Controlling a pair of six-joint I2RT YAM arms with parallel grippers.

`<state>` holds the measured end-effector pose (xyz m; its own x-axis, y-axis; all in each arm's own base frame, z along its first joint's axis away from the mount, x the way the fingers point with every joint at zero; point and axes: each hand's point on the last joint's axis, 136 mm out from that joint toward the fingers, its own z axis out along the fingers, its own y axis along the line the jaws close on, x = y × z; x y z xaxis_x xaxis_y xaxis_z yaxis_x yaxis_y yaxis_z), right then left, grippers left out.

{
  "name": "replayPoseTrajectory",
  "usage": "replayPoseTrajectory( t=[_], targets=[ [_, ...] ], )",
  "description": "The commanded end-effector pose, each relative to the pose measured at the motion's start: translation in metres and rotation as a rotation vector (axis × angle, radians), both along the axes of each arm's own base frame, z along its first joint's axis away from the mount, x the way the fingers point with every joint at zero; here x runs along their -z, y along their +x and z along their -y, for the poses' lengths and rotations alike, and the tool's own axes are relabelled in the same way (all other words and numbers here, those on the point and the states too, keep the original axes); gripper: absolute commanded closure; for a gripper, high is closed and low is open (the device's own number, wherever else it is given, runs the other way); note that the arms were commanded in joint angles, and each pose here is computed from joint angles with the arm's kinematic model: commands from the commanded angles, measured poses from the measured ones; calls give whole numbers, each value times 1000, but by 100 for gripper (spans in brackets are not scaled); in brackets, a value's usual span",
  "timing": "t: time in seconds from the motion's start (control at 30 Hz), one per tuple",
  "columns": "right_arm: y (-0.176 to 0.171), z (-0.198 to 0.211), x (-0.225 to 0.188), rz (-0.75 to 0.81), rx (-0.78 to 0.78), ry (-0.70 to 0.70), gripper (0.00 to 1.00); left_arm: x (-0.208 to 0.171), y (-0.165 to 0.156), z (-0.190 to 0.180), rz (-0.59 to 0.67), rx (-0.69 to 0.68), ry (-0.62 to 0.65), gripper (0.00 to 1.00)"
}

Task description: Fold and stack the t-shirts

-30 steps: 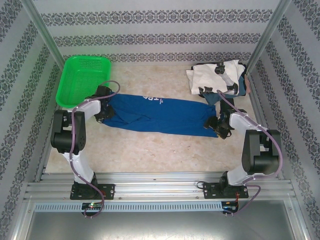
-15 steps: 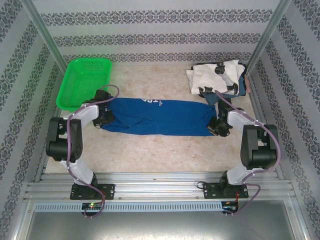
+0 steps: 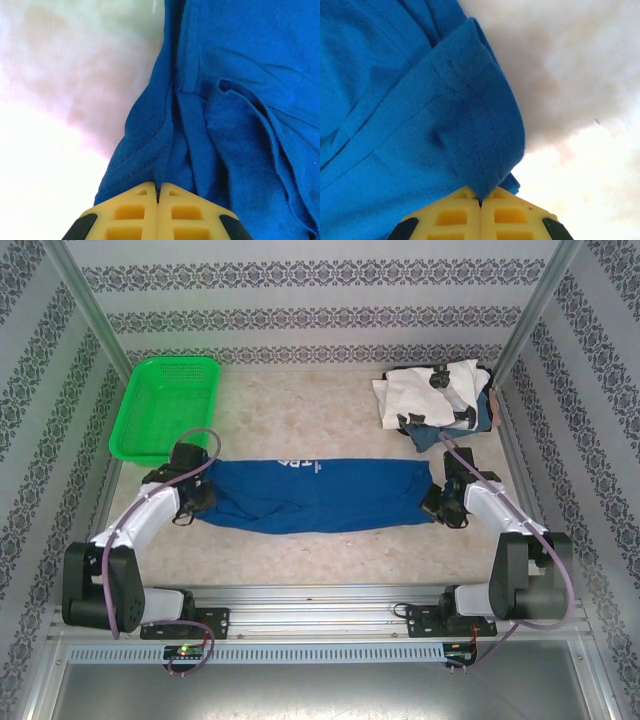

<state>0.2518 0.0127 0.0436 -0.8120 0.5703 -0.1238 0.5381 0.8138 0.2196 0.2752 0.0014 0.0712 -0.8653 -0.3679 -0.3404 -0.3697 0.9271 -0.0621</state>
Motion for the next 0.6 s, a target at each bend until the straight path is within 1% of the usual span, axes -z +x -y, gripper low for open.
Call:
replayPoseTrajectory(
  t=[0.0, 0.03, 0.07, 0.1, 0.13, 0.2, 0.27, 0.3, 0.37, 0.4, 0.47, 0.5, 0.57],
  targets=[
    [-31, 10, 7, -75, 54, -43, 95, 7, -37, -5, -71, -84, -8, 100],
    [-35, 9, 9, -79, 60, -41, 93, 9, -45, -5, -83, -97, -11, 100],
    [-40, 8, 12, -84, 64, -36, 88, 12, -53, -6, -96, -113, -15, 100],
    [-43, 7, 15, -90, 67, -30, 76, 13, -56, -5, -94, -122, -5, 100],
    [-45, 6, 17, -94, 65, -27, 70, 12, -57, -4, -90, -131, -13, 99],
    [-43, 3, 12, -77, 54, -8, 60, 3, -55, -3, -88, -155, -27, 76],
    [-35, -2, -5, -19, 32, 11, 47, -13, -51, 0, -61, -161, -48, 66],
    [-31, -4, -17, 18, 13, 15, 42, -24, -49, 2, -36, -158, -61, 60],
    [-23, -10, -41, 108, -38, 38, 30, -44, -47, 10, 13, -147, -104, 54],
    [-19, -16, -55, 164, -71, 57, 25, -52, -47, 16, 37, -132, -141, 52],
    [-14, -30, -76, 250, -136, 112, 17, -63, -47, 32, 79, -86, -222, 48],
    [-14, -37, -84, 272, -169, 141, 15, -62, -50, 40, 66, -75, -274, 44],
    [-19, -50, -91, 276, -225, 184, 14, -60, -58, 57, -2, -82, -373, 45]
  ],
)
